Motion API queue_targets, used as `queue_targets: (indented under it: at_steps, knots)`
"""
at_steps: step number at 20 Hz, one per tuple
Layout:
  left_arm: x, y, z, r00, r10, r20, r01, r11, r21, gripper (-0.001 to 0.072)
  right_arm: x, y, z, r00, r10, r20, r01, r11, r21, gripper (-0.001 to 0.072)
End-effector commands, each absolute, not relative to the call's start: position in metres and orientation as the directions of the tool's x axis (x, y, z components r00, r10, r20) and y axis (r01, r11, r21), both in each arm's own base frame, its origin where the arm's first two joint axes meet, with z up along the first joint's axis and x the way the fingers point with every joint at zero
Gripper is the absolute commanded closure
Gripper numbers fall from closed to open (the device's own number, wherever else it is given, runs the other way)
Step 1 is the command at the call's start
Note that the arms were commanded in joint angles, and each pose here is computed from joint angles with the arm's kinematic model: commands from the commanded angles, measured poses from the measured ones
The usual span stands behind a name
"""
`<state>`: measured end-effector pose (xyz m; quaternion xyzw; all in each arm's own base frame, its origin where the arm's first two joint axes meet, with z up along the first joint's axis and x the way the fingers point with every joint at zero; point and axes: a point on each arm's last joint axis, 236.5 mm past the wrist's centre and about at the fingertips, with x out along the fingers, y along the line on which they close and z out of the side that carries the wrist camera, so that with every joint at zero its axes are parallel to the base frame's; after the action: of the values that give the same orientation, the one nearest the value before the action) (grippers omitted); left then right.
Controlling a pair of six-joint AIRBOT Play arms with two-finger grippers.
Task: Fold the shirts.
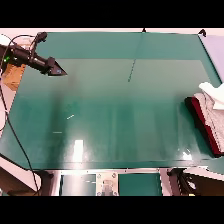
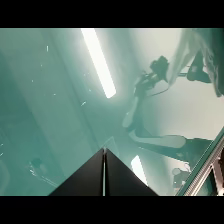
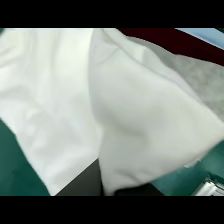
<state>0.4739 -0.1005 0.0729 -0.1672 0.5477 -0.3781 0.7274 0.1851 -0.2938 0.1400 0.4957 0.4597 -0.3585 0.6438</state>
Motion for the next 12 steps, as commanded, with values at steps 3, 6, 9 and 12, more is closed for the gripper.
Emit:
queue_targets:
  at_steps: [3, 6, 9, 12]
  knots:
    - [0.473, -0.101, 0.073, 0.11, -0.734, -0.67, 0.368, 0.657, -0.658, 0.0682, 0.116, -0.294, 0.069, 0.019, 0.041, -0.999, 0.983, 0.183, 0.027, 0.0696]
    - [0.474, -0.101, 0.073, 0.114, -0.733, -0.67, 0.368, 0.658, -0.657, 0.0682, 0.111, -0.287, 0.031, -0.008, 0.085, -0.996, 0.984, 0.179, 0.007, 0.0131]
    - [0.476, -0.101, 0.073, 0.122, -0.733, -0.67, 0.367, 0.66, -0.655, 0.0683, 0.142, -0.29, 0.029, 0.08, 0.07, -0.994, 0.974, 0.207, 0.093, 0.0142]
    - [0.475, -0.102, 0.078, 0.129, -0.737, -0.663, 0.338, 0.661, -0.669, 0.0684, 0.248, -0.273, 0.06, 0.389, 0.076, -0.918, 0.835, 0.393, 0.386, 0.0671]
